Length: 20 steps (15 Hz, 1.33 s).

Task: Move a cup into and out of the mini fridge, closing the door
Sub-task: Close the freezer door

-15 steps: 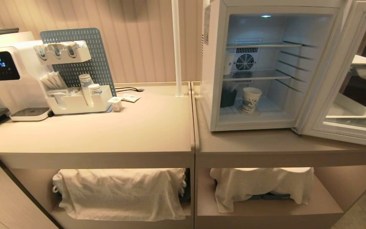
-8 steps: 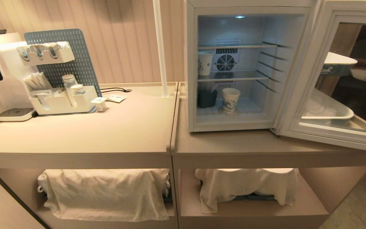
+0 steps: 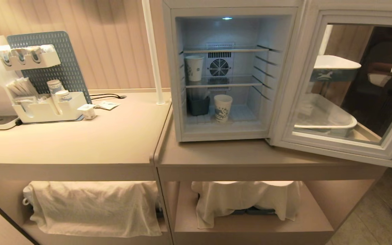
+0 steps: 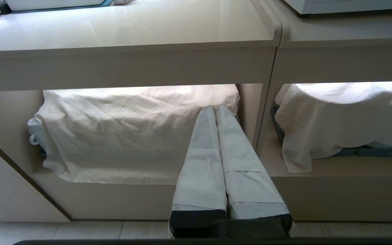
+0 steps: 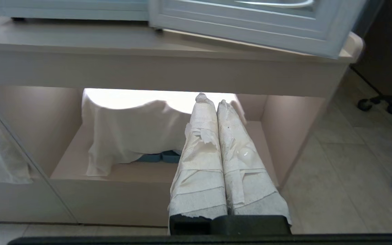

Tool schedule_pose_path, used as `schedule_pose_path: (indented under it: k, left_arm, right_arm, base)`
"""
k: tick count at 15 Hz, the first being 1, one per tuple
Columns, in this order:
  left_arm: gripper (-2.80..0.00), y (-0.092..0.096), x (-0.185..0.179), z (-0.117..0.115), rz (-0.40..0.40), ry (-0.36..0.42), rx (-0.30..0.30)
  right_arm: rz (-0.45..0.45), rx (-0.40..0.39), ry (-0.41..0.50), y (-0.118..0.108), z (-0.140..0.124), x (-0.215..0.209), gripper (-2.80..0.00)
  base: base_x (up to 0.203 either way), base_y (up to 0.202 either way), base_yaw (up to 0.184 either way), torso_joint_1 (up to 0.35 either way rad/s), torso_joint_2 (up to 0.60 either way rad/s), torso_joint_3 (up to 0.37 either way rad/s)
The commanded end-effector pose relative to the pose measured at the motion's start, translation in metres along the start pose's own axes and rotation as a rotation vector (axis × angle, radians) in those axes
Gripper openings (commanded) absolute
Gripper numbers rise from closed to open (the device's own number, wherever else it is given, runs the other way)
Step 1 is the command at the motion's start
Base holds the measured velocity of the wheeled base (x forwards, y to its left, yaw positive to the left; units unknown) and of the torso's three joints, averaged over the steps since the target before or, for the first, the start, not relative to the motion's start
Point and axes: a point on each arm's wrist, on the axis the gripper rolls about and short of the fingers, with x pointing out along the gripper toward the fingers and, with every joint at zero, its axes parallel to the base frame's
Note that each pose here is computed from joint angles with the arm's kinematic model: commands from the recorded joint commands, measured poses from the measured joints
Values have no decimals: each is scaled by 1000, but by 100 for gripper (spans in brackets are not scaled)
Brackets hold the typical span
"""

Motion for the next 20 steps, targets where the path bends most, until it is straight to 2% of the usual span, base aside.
schedule_pose_path:
  k: [1, 10, 13, 14, 16, 17, 20]
  left_arm:
    - [-280, 0, 0, 0, 0, 2, -2]
    - [-280, 0, 0, 0, -3, 0, -2]
    - [-280, 0, 0, 0, -3, 0, -2]
    - [-280, 0, 0, 0, -3, -1, -2]
    - [-280, 0, 0, 0, -3, 0, -2]
    - [-280, 0, 0, 0, -3, 0, -2]
    - [-280, 0, 0, 0, -3, 0, -2]
  right_arm:
    - [6, -5, 19, 1, -5, 2, -280]
    - [-3, -12, 21, 0, -5, 1, -280]
    - [6, -18, 62, 0, -4, -1, -280]
    - [8, -34, 50, 0, 5, -3, -280]
    - [16, -54, 117, -3, 30, -1, -280]
    - [24, -59, 166, -4, 47, 4, -280]
    - [49, -66, 181, -11, 104, 16, -280]
  base:
    - [0, -106, 2, -2, -2, -2]
    - [0, -6, 1, 0, 0, 0]
    - [0, 0, 0, 0, 0, 0]
    - [0, 0, 0, 0, 0, 0]
    - [0, 0, 0, 0, 0, 0]
    - [0, 0, 0, 0, 0, 0]
    - [0, 0, 0, 0, 0, 0]
